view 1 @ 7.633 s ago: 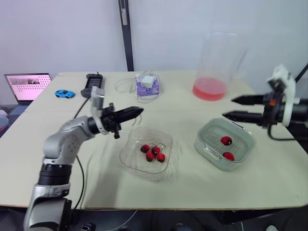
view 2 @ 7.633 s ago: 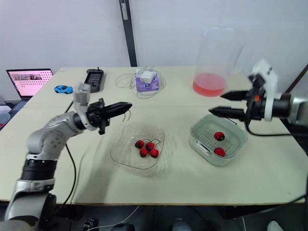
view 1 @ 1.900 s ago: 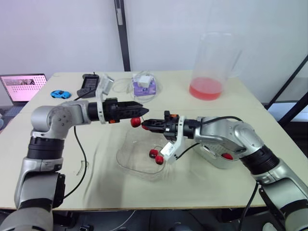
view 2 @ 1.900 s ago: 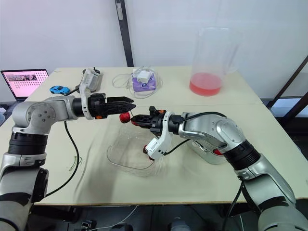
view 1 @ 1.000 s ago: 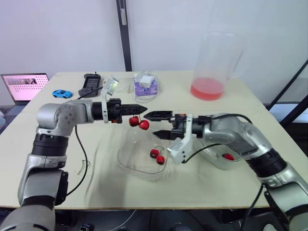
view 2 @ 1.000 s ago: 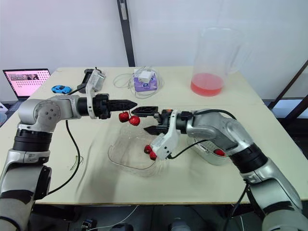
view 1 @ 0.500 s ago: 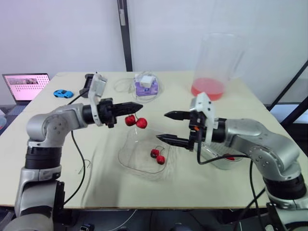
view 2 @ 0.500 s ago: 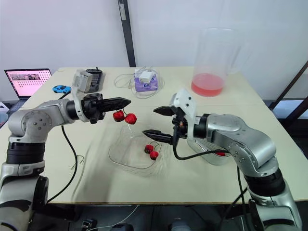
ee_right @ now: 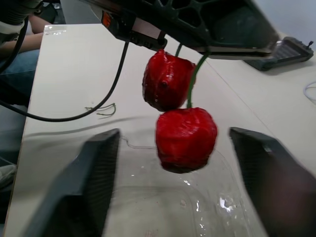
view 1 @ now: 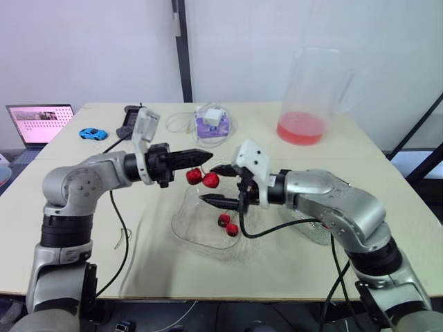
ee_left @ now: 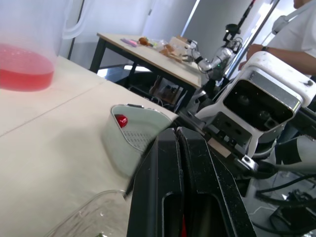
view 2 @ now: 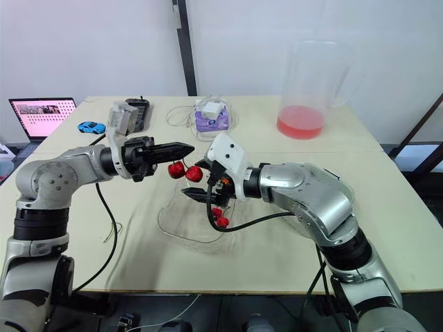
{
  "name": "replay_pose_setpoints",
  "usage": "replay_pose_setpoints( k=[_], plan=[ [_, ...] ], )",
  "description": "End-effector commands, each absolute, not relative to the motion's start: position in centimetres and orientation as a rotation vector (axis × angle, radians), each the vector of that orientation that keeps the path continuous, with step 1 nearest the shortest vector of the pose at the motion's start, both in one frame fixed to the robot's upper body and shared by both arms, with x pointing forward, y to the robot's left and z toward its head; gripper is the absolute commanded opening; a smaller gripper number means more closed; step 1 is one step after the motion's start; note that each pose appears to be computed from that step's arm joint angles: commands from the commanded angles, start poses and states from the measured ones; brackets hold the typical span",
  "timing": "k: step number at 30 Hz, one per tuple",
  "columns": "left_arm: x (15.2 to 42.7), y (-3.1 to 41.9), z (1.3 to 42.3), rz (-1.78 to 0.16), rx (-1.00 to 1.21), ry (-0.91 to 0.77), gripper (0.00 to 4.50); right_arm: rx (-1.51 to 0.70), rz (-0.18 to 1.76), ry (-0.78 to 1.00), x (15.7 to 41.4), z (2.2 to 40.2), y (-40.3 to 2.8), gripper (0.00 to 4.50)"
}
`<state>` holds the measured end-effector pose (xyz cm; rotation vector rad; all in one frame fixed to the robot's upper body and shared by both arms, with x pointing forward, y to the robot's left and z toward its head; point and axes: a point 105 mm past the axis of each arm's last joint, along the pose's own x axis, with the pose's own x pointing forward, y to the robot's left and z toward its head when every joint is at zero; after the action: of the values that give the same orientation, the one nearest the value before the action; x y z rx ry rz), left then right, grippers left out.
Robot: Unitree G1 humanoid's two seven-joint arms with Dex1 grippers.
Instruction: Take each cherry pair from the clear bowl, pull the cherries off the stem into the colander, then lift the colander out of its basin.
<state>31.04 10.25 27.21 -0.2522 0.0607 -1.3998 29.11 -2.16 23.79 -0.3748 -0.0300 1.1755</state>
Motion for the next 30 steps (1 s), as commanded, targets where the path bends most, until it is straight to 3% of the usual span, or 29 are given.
replay_pose_setpoints(
  k=[1,13,17,25,30],
  plan=[
    [30.3,10.1,28.5,-1.425,-0.227,0.014,0.00,-0.392,1.173,-0.105,28.9,25.3,-1.9,1.72],
    [30.3,9.9,28.4,-1.426,-0.229,0.012,0.00,-0.384,1.167,-0.113,29.0,25.6,-1.8,1.72],
    [30.4,10.0,28.4,-1.422,-0.229,0.011,0.00,-0.395,1.168,-0.110,29.0,25.6,-2.0,0.64],
    [30.6,10.0,28.5,-1.415,-0.222,0.009,0.00,-0.406,1.189,-0.016,28.8,24.0,-2.9,0.64],
    [30.6,9.8,28.8,-1.429,-0.221,-0.002,0.00,-0.389,1.116,0.142,30.3,21.4,-5.4,0.64]
  ],
)
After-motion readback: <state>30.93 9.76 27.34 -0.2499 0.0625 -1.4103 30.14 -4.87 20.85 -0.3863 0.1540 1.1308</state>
